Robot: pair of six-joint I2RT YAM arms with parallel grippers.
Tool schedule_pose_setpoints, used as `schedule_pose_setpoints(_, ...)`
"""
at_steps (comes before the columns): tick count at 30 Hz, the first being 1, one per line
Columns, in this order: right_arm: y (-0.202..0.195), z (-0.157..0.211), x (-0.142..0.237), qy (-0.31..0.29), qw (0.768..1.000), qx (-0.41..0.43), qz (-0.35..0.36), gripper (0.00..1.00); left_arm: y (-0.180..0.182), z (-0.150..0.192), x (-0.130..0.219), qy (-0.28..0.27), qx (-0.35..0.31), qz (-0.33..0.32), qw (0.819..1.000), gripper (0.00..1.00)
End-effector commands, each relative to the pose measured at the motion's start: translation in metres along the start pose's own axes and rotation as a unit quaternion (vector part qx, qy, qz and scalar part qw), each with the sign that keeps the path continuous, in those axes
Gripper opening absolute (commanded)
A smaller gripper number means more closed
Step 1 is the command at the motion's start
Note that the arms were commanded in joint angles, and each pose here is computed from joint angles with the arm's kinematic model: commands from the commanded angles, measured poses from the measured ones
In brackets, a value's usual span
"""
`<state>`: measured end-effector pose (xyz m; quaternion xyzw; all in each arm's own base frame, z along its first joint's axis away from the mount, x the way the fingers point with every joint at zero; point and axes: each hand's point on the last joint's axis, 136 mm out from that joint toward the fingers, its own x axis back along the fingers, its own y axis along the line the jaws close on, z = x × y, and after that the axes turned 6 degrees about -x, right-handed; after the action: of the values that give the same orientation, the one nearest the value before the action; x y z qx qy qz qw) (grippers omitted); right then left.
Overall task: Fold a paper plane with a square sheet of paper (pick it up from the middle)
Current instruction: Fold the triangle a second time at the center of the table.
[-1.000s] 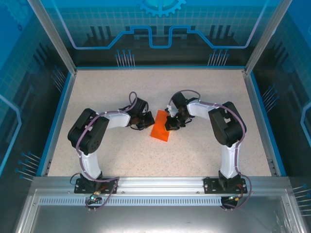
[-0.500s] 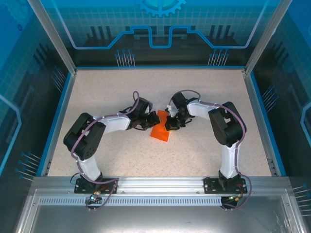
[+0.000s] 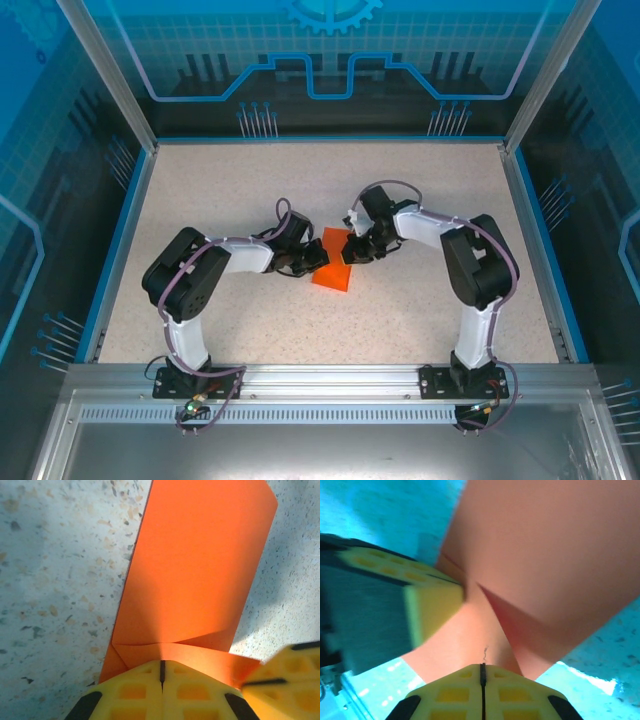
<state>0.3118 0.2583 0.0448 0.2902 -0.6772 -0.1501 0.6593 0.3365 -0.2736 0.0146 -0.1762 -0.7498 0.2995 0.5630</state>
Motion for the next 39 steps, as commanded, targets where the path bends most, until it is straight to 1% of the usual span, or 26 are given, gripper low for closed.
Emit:
schedule_pose_setpoints(1,0.023,0.007,0.007,0.001,0.999,0.024,-0.040,0.07,0.024,0.013,-0.004,0.010,0.021,-0.033,0.999,0.00)
schedule_pose_setpoints(6,0.023,0.028,-0.013,0.030,0.999,0.020,-0.026,0.07,0.027,0.017,-0.004,0.014,0.023,-0.036,0.999,0.00)
schedule_pose_setpoints(8,0.022,0.035,-0.021,0.042,0.999,0.021,-0.010,0.07,0.028,0.017,-0.004,0.012,0.024,-0.039,0.999,0.00)
schedule_pose_setpoints(13,0.014,0.041,-0.033,0.055,0.998,0.021,0.021,0.07,0.032,0.018,-0.003,0.013,0.028,-0.052,0.998,0.00)
schedule_pose_setpoints(20,-0.001,0.042,-0.038,0.064,0.996,0.015,0.058,0.07,0.037,0.019,-0.004,0.014,0.032,-0.063,0.997,0.00)
schedule_pose_setpoints(31,-0.008,0.048,-0.040,0.075,0.994,0.018,0.072,0.07,0.043,0.020,-0.004,0.015,0.038,-0.078,0.996,0.00)
schedule_pose_setpoints(39,-0.016,0.063,-0.035,0.092,0.992,0.018,0.081,0.07,0.061,0.026,-0.002,0.017,0.057,-0.119,0.991,0.00)
